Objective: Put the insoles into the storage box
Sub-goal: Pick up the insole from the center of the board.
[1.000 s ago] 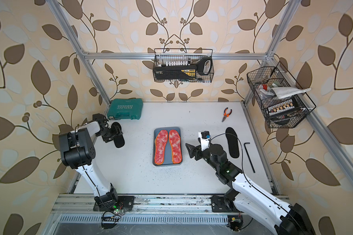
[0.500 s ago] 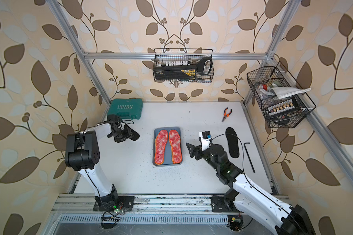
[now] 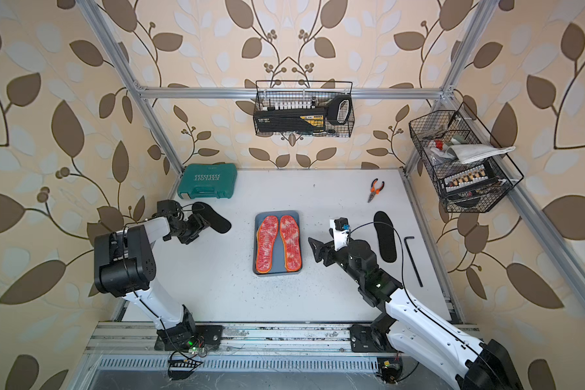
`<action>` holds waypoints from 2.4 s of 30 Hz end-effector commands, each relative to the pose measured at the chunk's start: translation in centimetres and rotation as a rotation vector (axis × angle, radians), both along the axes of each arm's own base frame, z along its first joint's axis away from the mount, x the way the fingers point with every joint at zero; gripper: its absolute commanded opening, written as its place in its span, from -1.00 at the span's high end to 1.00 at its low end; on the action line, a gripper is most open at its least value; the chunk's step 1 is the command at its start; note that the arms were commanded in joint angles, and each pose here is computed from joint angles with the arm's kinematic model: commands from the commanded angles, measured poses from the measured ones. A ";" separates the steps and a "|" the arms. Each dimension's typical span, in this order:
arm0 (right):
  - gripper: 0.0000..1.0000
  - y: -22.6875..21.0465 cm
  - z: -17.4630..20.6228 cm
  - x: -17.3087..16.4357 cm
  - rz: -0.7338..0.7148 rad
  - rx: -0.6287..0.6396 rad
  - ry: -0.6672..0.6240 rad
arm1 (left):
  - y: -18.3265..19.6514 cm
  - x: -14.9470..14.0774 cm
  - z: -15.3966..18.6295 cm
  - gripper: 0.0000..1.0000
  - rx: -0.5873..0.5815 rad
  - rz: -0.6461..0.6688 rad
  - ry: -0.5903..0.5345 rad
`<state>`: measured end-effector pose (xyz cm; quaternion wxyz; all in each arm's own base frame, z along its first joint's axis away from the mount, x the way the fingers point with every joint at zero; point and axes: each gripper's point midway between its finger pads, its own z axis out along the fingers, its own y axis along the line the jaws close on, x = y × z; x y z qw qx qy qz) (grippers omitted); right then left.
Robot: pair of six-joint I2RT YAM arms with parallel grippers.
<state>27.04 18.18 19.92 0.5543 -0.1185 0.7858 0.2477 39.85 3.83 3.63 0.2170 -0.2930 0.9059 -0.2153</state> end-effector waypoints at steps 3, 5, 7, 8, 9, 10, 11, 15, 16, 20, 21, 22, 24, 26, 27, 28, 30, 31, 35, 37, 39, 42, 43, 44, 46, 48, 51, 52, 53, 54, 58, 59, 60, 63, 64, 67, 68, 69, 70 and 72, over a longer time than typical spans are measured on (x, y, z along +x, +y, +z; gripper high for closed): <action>-0.72 2.9 -1.3 -0.6 0.156 -0.025 0.047 | -0.3 1.7 -0.7 -0.38 -0.058 0.026 -0.006; -0.71 4.1 -2.0 -0.7 0.205 -0.038 0.076 | -0.2 2.1 -0.9 -0.36 -0.064 0.027 0.003; -0.71 5.2 -2.7 -0.6 0.236 -0.062 0.106 | -0.2 2.5 -1.1 -0.32 -0.070 0.031 0.007; -0.71 5.5 -2.8 -0.6 0.246 -0.069 0.111 | -0.3 2.6 -1.1 -0.31 -0.069 0.029 0.009; -0.71 5.7 -3.1 -0.7 0.254 -0.074 0.121 | -0.3 2.7 -1.3 -0.31 -0.061 0.031 0.022; -0.71 5.9 -3.1 -0.8 0.259 -0.073 0.118 | -0.3 2.7 -1.5 -0.30 -0.048 0.034 0.042; -0.71 6.0 -3.0 -0.8 0.261 -0.069 0.114 | -0.3 2.8 -1.6 -0.29 -0.038 0.031 0.053; -0.72 5.6 -2.4 -1.1 0.250 -0.053 0.088 | -1.0 3.1 -1.9 -0.14 0.019 0.009 0.104; -0.72 5.4 -2.2 -1.1 0.246 -0.050 0.079 | -1.2 3.2 -2.1 -0.04 0.031 0.000 0.117; -0.72 4.8 -1.4 -1.4 0.232 -0.034 0.043 | -1.7 3.3 -2.6 0.24 0.030 -0.023 0.151; -0.72 4.7 -1.2 -1.5 0.231 -0.029 0.035 | -1.8 3.3 -2.7 0.27 0.031 -0.033 0.159; -0.72 4.6 -1.0 -1.6 0.227 -0.025 0.025 | -2.1 3.3 -2.9 0.31 0.029 -0.045 0.171; -0.73 4.3 -0.7 -1.8 0.222 -0.015 0.009 | -2.5 3.1 -3.2 0.54 0.034 -0.076 0.196; -0.73 4.2 -0.2 -2.0 0.219 -0.002 -0.008 | -2.6 2.8 -3.7 0.78 0.046 -0.099 0.237; -0.73 4.1 -0.1 -2.1 0.223 0.002 -0.013 | -2.9 2.7 -3.8 0.87 0.046 -0.115 0.246; -0.73 4.1 0.0 -2.2 0.222 0.005 -0.019 | -3.1 2.7 -4.0 1.00 0.046 -0.132 0.257; -0.73 3.9 0.2 -2.2 0.213 0.006 -0.025 | -3.3 2.3 -4.2 1.00 0.075 -0.162 0.284; -0.73 3.8 0.2 -2.1 0.210 0.005 -0.027 | -3.4 2.1 -4.2 1.00 0.095 -0.176 0.293; -0.73 3.8 0.1 -2.1 0.208 0.001 -0.023 | -4.8 1.4 -3.1 1.00 0.108 -0.246 0.236; -0.73 3.8 0.0 -2.0 0.205 -0.001 -0.022 | -5.9 0.9 -2.4 1.00 0.093 -0.284 0.194; -0.73 3.9 -0.2 -2.0 0.206 -0.003 -0.016 | -6.9 0.1 -2.2 1.00 0.096 -0.322 0.190; -0.73 4.0 -0.3 -1.9 0.207 -0.003 -0.013 | -8.9 -1.5 -2.4 1.00 0.082 -0.385 0.195; -0.73 4.0 -0.3 -1.8 0.207 -0.005 -0.011 | -9.8 -2.1 -2.3 1.00 0.075 -0.417 0.191; -0.73 4.0 -0.4 -1.8 0.208 -0.005 -0.008 | -10.6 -2.7 -2.3 1.00 0.077 -0.443 0.189; -0.73 4.0 -0.3 -1.8 0.209 -0.004 -0.010 | -11.7 -3.8 -2.0 1.00 0.088 -0.486 0.183; -0.73 4.0 -0.4 -1.8 0.206 -0.005 -0.011 | -12.6 -4.6 -1.5 1.00 0.094 -0.529 0.161; -0.73 3.9 -0.6 -1.7 0.200 -0.009 -0.007 | -12.9 -5.4 -0.4 1.00 0.110 -0.561 0.119; -0.73 4.0 -0.6 -1.7 0.203 -0.008 -0.006 | -13.1 -5.5 -0.1 1.00 0.110 -0.573 0.095; -0.73 4.0 -0.6 -1.7 0.204 -0.007 -0.005 | -13.2 -5.4 0.4 1.00 0.107 -0.579 0.070; -0.73 4.1 -0.6 -1.7 0.206 -0.006 -0.007 | -13.5 -5.3 1.0 1.00 0.097 -0.588 0.038; -0.73 4.1 -0.8 -1.6 0.204 -0.013 -0.001 | -14.7 -4.9 2.6 1.00 0.046 -0.616 -0.033; -0.73 4.1 -0.8 -1.6 0.202 -0.014 -0.001 | -14.7 -5.0 2.6 1.00 0.043 -0.619 -0.032; -0.74 4.0 -0.8 -1.5 0.198 -0.015 -0.002 | -14.7 -5.0 2.8 1.00 0.045 -0.619 -0.037; -0.74 3.8 -1.0 -1.4 0.187 -0.023 -0.005 | -14.4 -5.1 2.9 1.00 0.066 -0.611 -0.044; -0.73 3.8 -0.9 -1.4 0.184 -0.023 -0.006 | -14.4 -5.1 3.2 1.00 0.070 -0.609 -0.057; -0.74 3.7 -1.0 -1.4 0.181 -0.023 -0.005 | -14.2 -5.2 3.9 1.00 0.075 -0.594 -0.087; -0.74 3.7 -1.0 -1.3 0.179 -0.024 -0.005 | -14.1 -5.2 4.2 1.00 0.078 -0.586 -0.094; -0.74 3.7 -1.0 -1.3 0.179 -0.024 -0.005 | -14.0 -5.2 4.5 1.00 0.084 -0.575 -0.101; -0.73 3.7 -1.0 -1.3 0.177 -0.025 -0.005 | -13.8 -5.3 4.8 1.00 0.089 -0.565 -0.106; -0.74 3.7 -1.0 -1.3 0.176 -0.025 -0.005 | -13.7 -5.3 5.6 1.00 0.087 -0.554 -0.128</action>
